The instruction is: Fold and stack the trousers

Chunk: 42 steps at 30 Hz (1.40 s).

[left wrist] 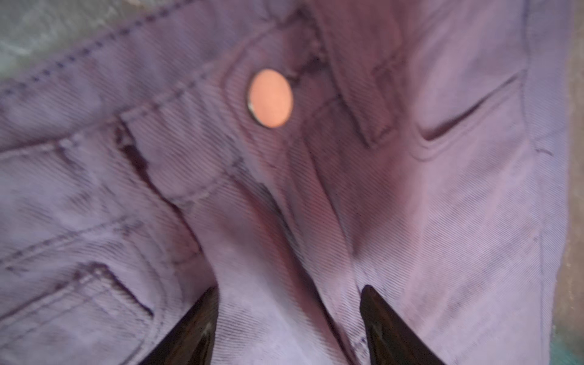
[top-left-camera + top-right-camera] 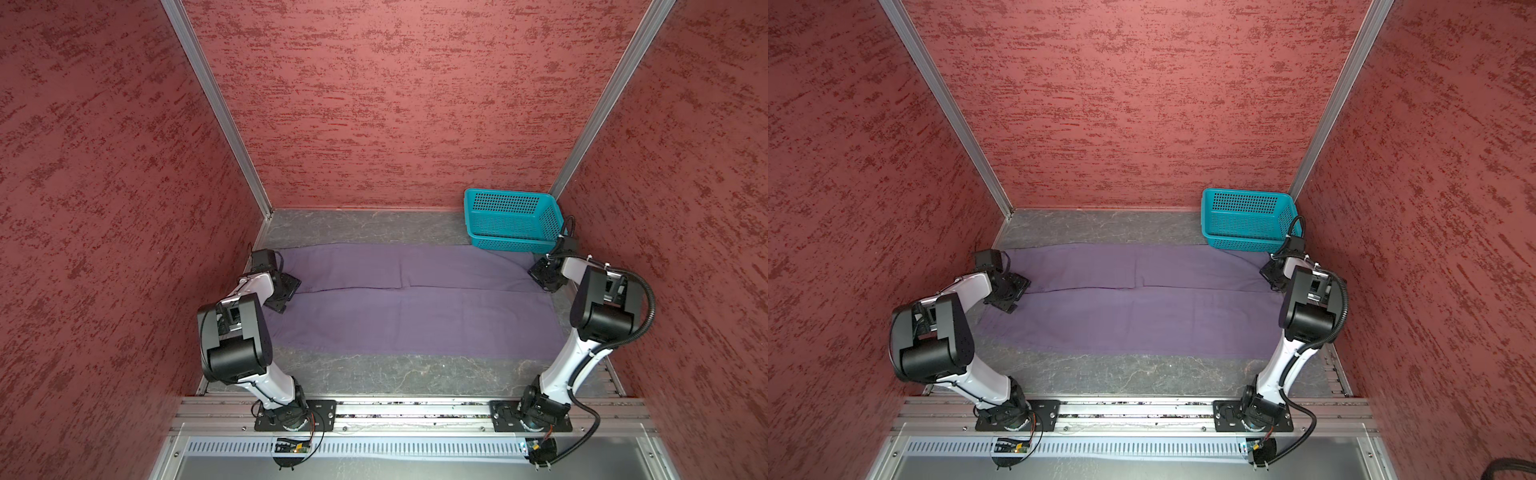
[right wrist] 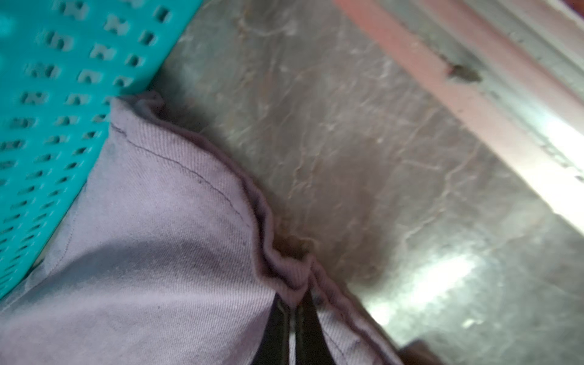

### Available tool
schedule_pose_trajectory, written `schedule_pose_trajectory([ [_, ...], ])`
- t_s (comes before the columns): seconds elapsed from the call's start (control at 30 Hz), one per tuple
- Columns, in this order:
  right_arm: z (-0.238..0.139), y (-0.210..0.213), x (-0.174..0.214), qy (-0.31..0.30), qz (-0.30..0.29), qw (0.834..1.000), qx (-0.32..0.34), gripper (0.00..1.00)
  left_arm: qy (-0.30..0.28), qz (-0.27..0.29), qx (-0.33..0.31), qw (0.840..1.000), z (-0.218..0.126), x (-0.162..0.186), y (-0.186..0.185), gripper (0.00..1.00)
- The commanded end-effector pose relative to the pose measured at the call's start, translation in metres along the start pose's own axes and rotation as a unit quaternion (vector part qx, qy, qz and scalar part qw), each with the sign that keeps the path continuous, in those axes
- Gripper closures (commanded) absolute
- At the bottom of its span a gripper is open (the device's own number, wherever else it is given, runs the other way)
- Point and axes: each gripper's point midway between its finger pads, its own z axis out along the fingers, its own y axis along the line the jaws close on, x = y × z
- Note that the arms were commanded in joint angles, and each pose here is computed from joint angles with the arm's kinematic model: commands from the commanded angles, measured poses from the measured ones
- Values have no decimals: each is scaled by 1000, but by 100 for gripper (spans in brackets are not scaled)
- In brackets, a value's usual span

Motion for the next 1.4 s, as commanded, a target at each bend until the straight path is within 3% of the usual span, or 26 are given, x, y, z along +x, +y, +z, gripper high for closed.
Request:
schedule_pose_trajectory([
  [0.0, 8, -39, 6, 24, 37, 998, 41, 100, -16, 0, 2, 1000, 3, -8, -4, 29],
  [0.23, -2, -32, -18, 9, 41, 999, 29, 99, -13, 3, -10, 1000, 9, -7, 2, 29],
  [0.33, -10, -28, -15, 4, 45, 999, 19, 78, -10, -2, -10, 1000, 7, -7, 7, 28],
  [0.43, -30, -22, -8, -14, 31, 999, 23, 64, -18, -5, 3, 1000, -8, -8, 6, 28],
  [0.7, -105, -15, 14, -100, -18, 993, 59, 48, -98, 9, 20, 995, -87, -11, 16, 23],
  [0.93, -145, -2, 56, -136, -44, 989, 45, 34, -99, -71, -2, 993, -89, 5, 82, 14],
  [0.97, -145, -5, 63, -130, -39, 990, 40, 31, -91, -78, -2, 993, -84, 8, 88, 14],
  [1.0, -144, -9, 70, -123, -39, 991, 42, 20, -82, -84, -4, 993, -79, 11, 93, 14],
  [1.03, -142, -13, 75, -115, -41, 991, 48, 1, -75, -86, -7, 993, -74, 14, 97, 14],
  [1.17, -132, -26, 93, -78, -50, 993, 68, 1, -54, -83, -19, 995, -59, 23, 108, 15],
  [1.37, -139, -26, 98, -65, -13, 997, 48, 1, -45, -90, -36, 994, -51, 31, 123, 14],
])
